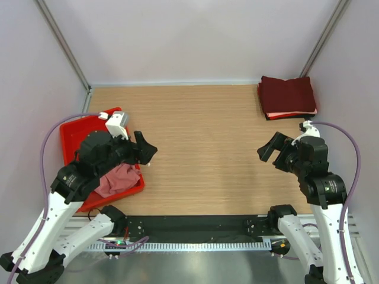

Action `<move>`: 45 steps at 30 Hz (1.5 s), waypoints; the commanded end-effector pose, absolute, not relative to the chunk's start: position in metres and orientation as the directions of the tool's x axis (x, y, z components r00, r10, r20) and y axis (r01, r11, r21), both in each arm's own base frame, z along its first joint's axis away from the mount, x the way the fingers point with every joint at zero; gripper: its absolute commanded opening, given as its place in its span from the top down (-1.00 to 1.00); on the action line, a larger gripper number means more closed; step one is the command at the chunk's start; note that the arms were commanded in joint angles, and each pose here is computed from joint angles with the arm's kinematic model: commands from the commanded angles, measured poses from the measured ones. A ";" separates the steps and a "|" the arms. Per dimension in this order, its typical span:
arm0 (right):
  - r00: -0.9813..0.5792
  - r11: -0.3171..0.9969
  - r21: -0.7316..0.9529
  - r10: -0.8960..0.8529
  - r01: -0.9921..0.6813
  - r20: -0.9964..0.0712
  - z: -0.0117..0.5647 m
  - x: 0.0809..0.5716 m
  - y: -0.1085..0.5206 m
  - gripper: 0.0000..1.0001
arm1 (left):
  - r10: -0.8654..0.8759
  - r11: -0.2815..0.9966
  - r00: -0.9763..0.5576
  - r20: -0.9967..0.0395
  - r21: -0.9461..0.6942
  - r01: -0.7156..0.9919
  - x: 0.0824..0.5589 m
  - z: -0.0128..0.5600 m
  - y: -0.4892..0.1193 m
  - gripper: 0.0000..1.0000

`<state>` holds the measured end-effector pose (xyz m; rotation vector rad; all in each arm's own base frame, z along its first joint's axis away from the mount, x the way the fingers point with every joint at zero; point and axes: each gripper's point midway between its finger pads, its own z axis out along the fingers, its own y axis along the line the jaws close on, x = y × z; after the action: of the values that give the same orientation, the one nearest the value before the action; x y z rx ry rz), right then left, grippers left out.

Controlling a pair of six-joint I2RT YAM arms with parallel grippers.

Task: Fold and stack the t-shirts
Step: Grab the tshirt from the pile

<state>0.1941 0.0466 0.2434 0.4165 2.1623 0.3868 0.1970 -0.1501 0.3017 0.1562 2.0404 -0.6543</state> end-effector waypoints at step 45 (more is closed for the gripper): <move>-0.460 0.815 0.579 0.507 -0.018 -0.729 0.303 0.165 0.073 -1.00 | -0.714 0.699 0.057 -0.698 -0.715 -0.006 0.276 0.485 -0.030 0.99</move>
<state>0.1693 0.0691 0.2721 0.3872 2.0578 0.5901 0.2703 -0.0107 0.2839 -0.9483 1.9194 -0.2913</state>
